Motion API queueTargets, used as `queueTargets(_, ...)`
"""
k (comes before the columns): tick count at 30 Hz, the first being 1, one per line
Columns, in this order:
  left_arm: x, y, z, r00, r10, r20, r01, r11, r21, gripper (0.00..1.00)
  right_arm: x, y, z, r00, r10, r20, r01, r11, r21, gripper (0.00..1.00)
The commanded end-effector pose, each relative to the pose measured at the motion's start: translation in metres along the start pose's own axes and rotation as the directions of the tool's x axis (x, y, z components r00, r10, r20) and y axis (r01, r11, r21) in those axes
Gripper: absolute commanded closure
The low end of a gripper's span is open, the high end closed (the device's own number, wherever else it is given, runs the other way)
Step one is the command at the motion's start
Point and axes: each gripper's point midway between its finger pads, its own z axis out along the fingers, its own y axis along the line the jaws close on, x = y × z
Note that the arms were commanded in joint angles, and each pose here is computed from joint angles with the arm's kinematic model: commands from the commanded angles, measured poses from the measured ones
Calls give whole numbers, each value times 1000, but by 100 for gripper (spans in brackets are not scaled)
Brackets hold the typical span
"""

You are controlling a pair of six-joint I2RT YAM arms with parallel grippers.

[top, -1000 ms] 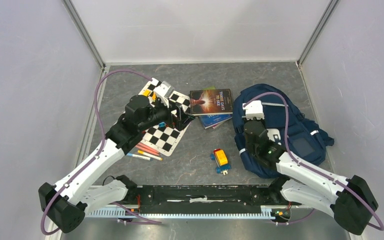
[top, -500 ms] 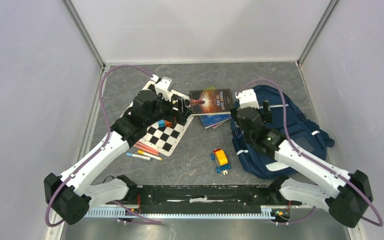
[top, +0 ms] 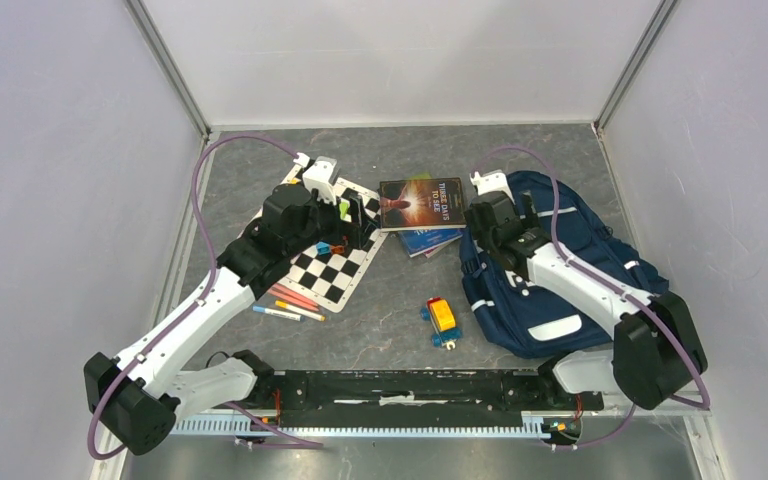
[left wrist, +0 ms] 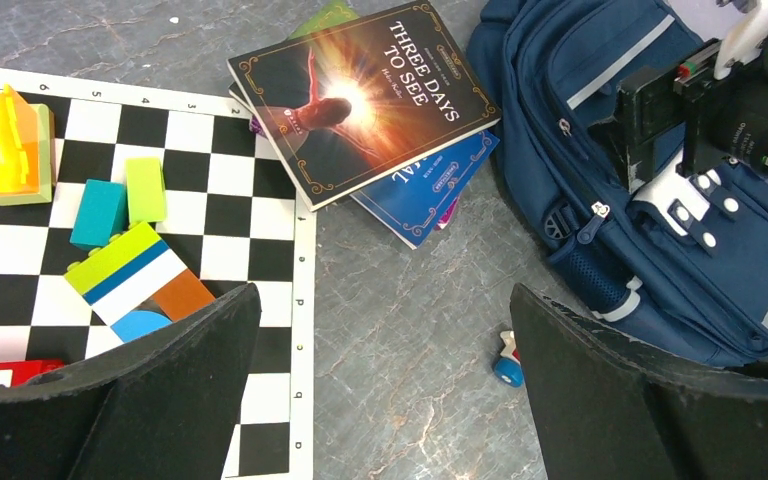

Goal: Pack the student bag
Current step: Adjust the student bag at the center of the board.

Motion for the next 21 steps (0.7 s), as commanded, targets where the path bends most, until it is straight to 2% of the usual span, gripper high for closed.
queueTargets(1, -7, 1, -4, 999, -18, 33, 19, 1000, -13, 0, -31, 16, 3, 996, 48, 72, -43, 996, -74, 2)
queueTargets(7, -5, 4, -2, 1000, -9, 24, 10, 1000, -21, 0, -36, 37, 8, 994, 64, 93, -47, 985, -166, 2)
queueTargets(14, -2, 1, 1, 1000, -14, 9, 14, 1000, -9, 0, -24, 46, 18, 998, 41, 54, -32, 987, -158, 2)
queueTargets(21, -1, 3, 1, 1000, -12, 8, 12, 1000, -17, 0, 7, 8, 34, 998, 50, -24, -47, 992, 121, 2)
